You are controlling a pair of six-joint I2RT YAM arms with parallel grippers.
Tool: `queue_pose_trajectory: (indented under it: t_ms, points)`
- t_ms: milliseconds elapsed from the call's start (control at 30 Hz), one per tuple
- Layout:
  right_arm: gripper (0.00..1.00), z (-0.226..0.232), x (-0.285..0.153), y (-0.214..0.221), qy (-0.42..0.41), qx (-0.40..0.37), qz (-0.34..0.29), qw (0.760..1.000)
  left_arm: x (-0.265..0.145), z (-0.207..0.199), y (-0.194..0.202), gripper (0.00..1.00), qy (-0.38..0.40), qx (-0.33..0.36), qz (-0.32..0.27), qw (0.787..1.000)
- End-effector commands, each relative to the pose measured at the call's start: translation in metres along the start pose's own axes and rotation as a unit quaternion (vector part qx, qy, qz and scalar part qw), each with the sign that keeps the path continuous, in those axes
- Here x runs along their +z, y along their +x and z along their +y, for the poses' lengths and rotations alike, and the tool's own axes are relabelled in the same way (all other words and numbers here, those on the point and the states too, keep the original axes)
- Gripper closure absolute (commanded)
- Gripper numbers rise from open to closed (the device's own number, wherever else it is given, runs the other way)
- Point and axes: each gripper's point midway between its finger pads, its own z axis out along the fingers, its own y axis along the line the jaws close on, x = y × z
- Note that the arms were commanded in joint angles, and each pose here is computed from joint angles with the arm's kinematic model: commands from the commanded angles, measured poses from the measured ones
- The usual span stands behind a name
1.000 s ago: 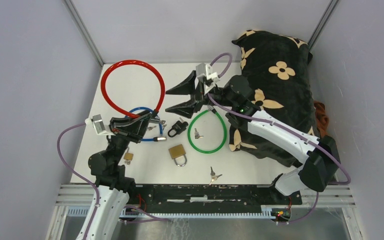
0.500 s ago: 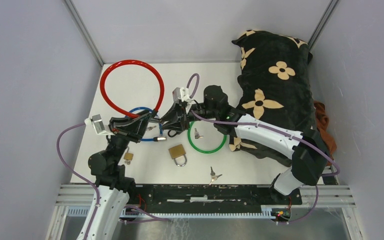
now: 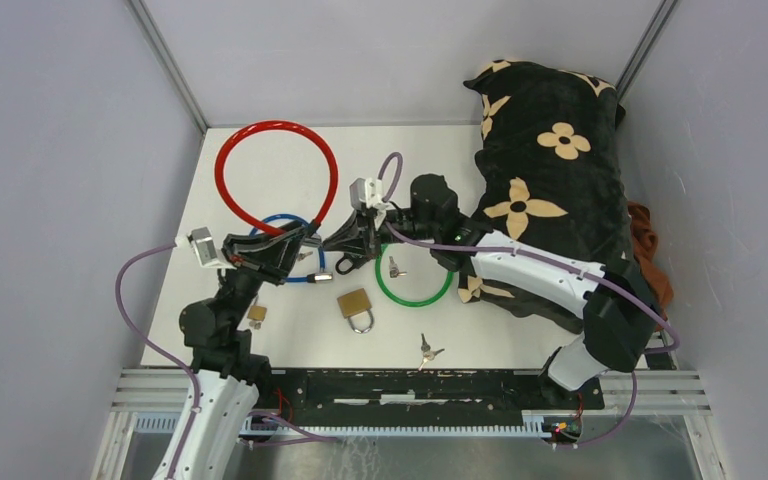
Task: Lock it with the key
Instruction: Lock the lock, then place the lock at the center of the board.
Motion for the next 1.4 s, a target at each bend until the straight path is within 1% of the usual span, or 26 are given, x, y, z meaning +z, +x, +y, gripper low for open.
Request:
queue_pose_trajectory:
  t_ms: [0,67,100,200,267,300,367,400,467,500,567,600,633,667,767,867,933,967,1000,1033,1067,1167,1200,1267,1300,1367]
  points:
    - [1.0,-0.02,-0.05,0.104,0.077,0.052,0.105,0.99,0.006,-0.053,-0.08,0.98,0.065,0.106,-0.138,0.983]
    - [1.0,-0.015,-0.068,0.135,0.095,0.075,0.125,0.985,0.004,-0.068,-0.094,0.98,0.089,0.125,-0.163,0.975]
    - [1.0,-0.01,-0.074,0.142,0.097,0.083,0.124,0.984,0.003,-0.074,-0.099,0.98,0.098,0.129,-0.17,0.972]
    - [1.0,-0.004,-0.08,0.142,0.104,0.087,0.111,0.985,0.004,-0.075,-0.096,0.98,0.103,0.127,-0.161,0.973]
    - [1.0,-0.005,-0.083,0.137,0.111,0.087,0.107,0.984,0.009,-0.061,-0.078,0.98,0.084,0.138,-0.118,0.98]
    - [1.0,-0.005,-0.084,0.135,0.113,0.086,0.106,0.984,0.01,-0.049,-0.064,0.98,0.069,0.16,-0.083,0.981]
    - [1.0,-0.003,-0.087,0.129,0.117,0.083,0.106,0.984,0.009,-0.025,-0.034,0.98,0.048,0.251,0.001,0.967]
    - [1.0,-0.004,-0.09,0.127,0.123,0.081,0.109,0.983,0.005,-0.011,-0.02,0.98,0.045,0.323,0.047,0.944]
    - [1.0,-0.004,-0.097,0.125,0.137,0.074,0.118,0.981,-0.012,0.018,0.007,0.98,0.051,0.458,0.138,0.877]
    - [1.0,-0.003,-0.101,0.124,0.144,0.072,0.122,0.979,-0.023,0.031,0.017,0.98,0.066,0.529,0.178,0.827]
    - [1.0,-0.005,-0.111,0.121,0.165,0.063,0.129,0.976,-0.047,0.052,0.035,0.98,0.1,0.635,0.248,0.725]
    - [1.0,-0.007,-0.115,0.12,0.178,0.057,0.134,0.973,-0.059,0.062,0.042,0.98,0.116,0.674,0.276,0.676]
    - [1.0,-0.008,-0.121,0.121,0.189,0.055,0.141,0.97,-0.069,0.068,0.047,0.98,0.128,0.699,0.298,0.637]
    - [1.0,-0.01,-0.125,0.122,0.2,0.052,0.148,0.967,-0.077,0.073,0.049,0.98,0.138,0.72,0.312,0.604]
    - [1.0,-0.01,-0.133,0.124,0.216,0.048,0.16,0.962,-0.098,0.083,0.058,0.98,0.162,0.739,0.358,0.547]
    - [1.0,-0.011,-0.136,0.129,0.219,0.049,0.177,0.958,-0.134,0.091,0.079,0.98,0.222,0.728,0.431,0.484]
    - [1.0,-0.012,-0.138,0.131,0.223,0.049,0.184,0.956,-0.158,0.099,0.089,0.98,0.266,0.724,0.474,0.425]
    - [1.0,-0.012,-0.138,0.131,0.223,0.049,0.184,0.956,-0.173,0.11,0.09,0.98,0.275,0.72,0.508,0.386]
    - [1.0,-0.011,-0.137,0.129,0.22,0.049,0.18,0.957,-0.185,0.12,0.092,0.98,0.282,0.714,0.533,0.355]
    - [1.0,-0.01,-0.135,0.127,0.215,0.05,0.174,0.96,-0.193,0.129,0.094,0.98,0.283,0.711,0.55,0.335]
    - [1.0,-0.008,-0.132,0.125,0.207,0.052,0.166,0.963,-0.198,0.137,0.096,0.98,0.281,0.71,0.56,0.322]
    - [1.0,-0.005,-0.123,0.12,0.191,0.053,0.155,0.968,-0.204,0.149,0.104,0.98,0.283,0.718,0.562,0.298]
    - [1.0,-0.003,-0.121,0.12,0.186,0.051,0.155,0.969,-0.207,0.151,0.106,0.98,0.287,0.72,0.563,0.287]
    - [1.0,0.001,-0.116,0.119,0.176,0.047,0.156,0.971,-0.218,0.154,0.106,0.98,0.299,0.718,0.574,0.257]
    - [1.0,0.004,-0.113,0.119,0.171,0.046,0.157,0.972,-0.222,0.154,0.105,0.98,0.306,0.715,0.577,0.247]
    - [1.0,0.007,-0.107,0.117,0.162,0.042,0.161,0.973,-0.22,0.147,0.103,0.98,0.311,0.718,0.571,0.25]
